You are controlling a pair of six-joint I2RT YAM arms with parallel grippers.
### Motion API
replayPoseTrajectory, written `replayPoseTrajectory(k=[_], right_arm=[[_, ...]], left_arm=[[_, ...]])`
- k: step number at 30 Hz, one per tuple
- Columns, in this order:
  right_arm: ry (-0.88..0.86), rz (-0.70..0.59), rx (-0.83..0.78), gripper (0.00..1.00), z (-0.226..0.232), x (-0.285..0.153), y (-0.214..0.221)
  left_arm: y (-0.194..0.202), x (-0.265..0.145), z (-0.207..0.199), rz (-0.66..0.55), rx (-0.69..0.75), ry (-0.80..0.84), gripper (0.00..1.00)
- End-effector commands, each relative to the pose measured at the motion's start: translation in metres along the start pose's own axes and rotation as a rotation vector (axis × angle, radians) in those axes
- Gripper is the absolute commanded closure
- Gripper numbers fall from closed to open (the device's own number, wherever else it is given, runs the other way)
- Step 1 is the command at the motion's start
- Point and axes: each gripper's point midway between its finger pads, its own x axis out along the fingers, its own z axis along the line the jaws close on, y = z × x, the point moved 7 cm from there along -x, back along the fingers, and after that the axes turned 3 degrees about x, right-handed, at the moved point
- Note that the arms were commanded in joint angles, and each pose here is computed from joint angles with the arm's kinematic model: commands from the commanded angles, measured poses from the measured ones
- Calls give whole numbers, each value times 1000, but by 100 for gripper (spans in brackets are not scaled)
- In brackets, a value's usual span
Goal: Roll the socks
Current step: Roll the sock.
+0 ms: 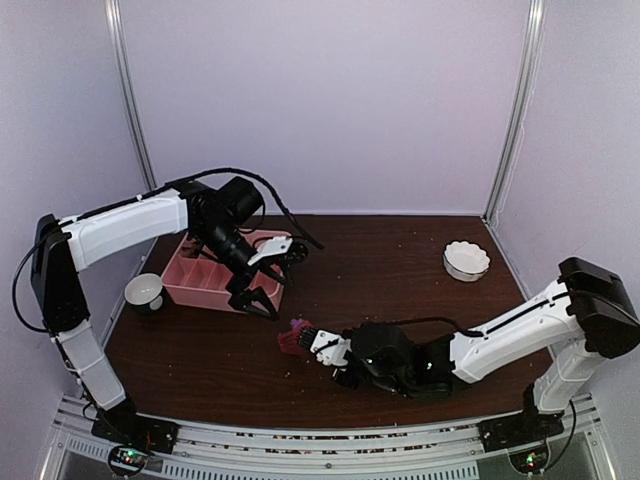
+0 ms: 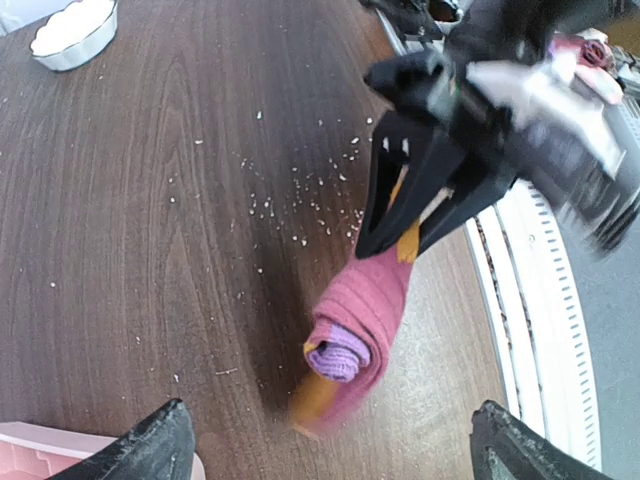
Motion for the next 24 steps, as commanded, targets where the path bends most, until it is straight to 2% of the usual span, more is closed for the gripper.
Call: replayPoseTrajectory(k=[1,6,10,14,17,21,24], right_arm=[[-30,-157,147,100,-17,-22,-41],[-112,-251,194,100,-28,-44,-77],[-171,-330,226,100,-37,-61,-101],[-214,-403,246,100,-42,-75,-120],[-254,-441,254,100,-44,-81,-129],[-357,-436,267,100,-42,-81,-134],[-437,-443,363,100,-53,-76,-134]], left_arm=[[-11,-7,-3,1,41,30,2],[-46,-39,-7,-41,61,20,2],[-77,-81,-18,-54,70,-80,2],[-95,-134,-30,3,63,-312,2],[-73,-147,-21,104,-66,-544,2],[-64,-146,-44,83,12,-461,2],[-80,-148,-70,-58,87,-306,2]])
